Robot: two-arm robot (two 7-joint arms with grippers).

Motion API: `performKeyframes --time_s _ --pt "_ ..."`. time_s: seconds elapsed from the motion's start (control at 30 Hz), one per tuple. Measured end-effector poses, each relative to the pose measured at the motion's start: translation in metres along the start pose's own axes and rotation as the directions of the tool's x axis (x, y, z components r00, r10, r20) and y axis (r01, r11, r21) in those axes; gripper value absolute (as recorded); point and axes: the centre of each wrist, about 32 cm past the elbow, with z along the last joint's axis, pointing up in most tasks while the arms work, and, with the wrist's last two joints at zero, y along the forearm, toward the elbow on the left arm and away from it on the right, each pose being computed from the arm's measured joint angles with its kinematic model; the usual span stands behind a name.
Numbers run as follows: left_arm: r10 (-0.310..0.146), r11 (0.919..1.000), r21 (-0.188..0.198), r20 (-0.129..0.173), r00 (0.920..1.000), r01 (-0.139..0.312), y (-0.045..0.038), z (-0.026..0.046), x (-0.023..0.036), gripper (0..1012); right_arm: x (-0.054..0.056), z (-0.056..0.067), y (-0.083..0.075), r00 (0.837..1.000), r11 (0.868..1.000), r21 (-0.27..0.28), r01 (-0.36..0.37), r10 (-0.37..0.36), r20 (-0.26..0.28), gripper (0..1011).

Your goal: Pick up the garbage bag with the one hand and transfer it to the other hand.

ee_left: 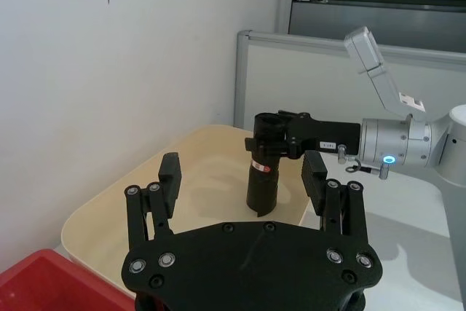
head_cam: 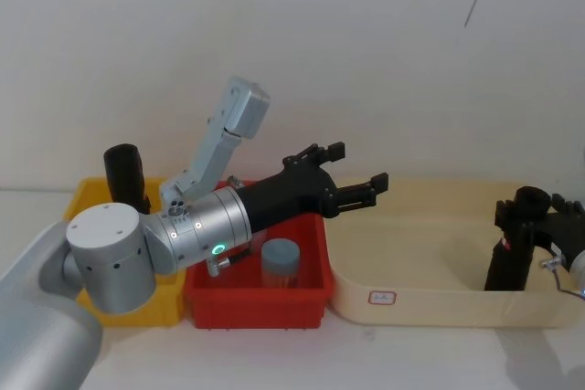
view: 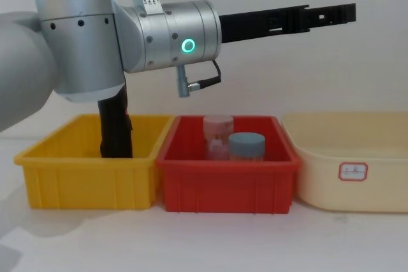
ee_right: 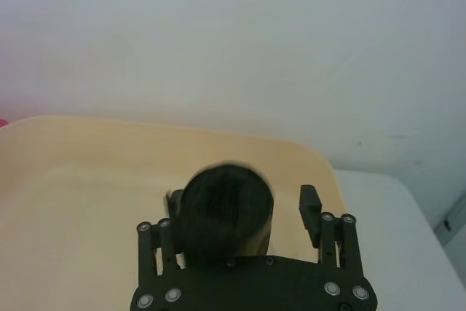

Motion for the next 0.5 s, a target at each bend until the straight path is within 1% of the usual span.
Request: performKeyframes --time_s 0.03,0.07,0.13,0.17,0.33,0.43,0.47,0.5 --pt "0.000 1.0000 0.000 0.000 1.0000 0.000 0.0000 0.0000 0.0000 1001 0.000 0.002 0.000 1.000 1.000 0.005 0.001 -0.001 0.009 947" --pt "0.000 1.0000 0.000 0.000 1.0000 0.000 0.0000 0.0000 0.0000 1001 0.000 0.002 0.000 1.000 1.000 0.005 0.001 -0.001 0.009 947" --pt "0.000 1.0000 0.000 0.000 1.0000 0.000 0.0000 0.0000 0.0000 1001 -0.001 0.007 0.000 1.000 1.000 0.026 0.001 -0.001 0.030 995" --pt "0.000 1.0000 0.000 0.000 1.0000 0.000 0.0000 0.0000 0.0000 1001 -0.001 0.007 0.000 1.000 1.000 0.026 0.001 -0.001 0.030 1001" --pt "0.000 1.0000 0.000 0.000 1.0000 0.000 0.0000 0.0000 0.0000 1000 -0.005 0.019 0.001 0.998 0.997 0.079 -0.010 0.005 0.065 999" --pt "0.000 1.0000 0.000 0.000 1.0000 0.000 0.0000 0.0000 0.0000 1001 -0.011 0.030 0.002 0.996 0.992 0.122 -0.031 0.020 0.088 1000" --pt "0.000 1.0000 0.000 0.000 1.0000 0.000 0.0000 0.0000 0.0000 1000 -0.011 0.030 0.002 0.996 0.992 0.122 -0.031 0.020 0.088 1000" --pt "0.000 1.0000 0.000 0.000 1.0000 0.000 0.0000 0.0000 0.0000 1000 -0.014 0.034 0.003 0.995 0.989 0.139 -0.041 0.028 0.098 1000"
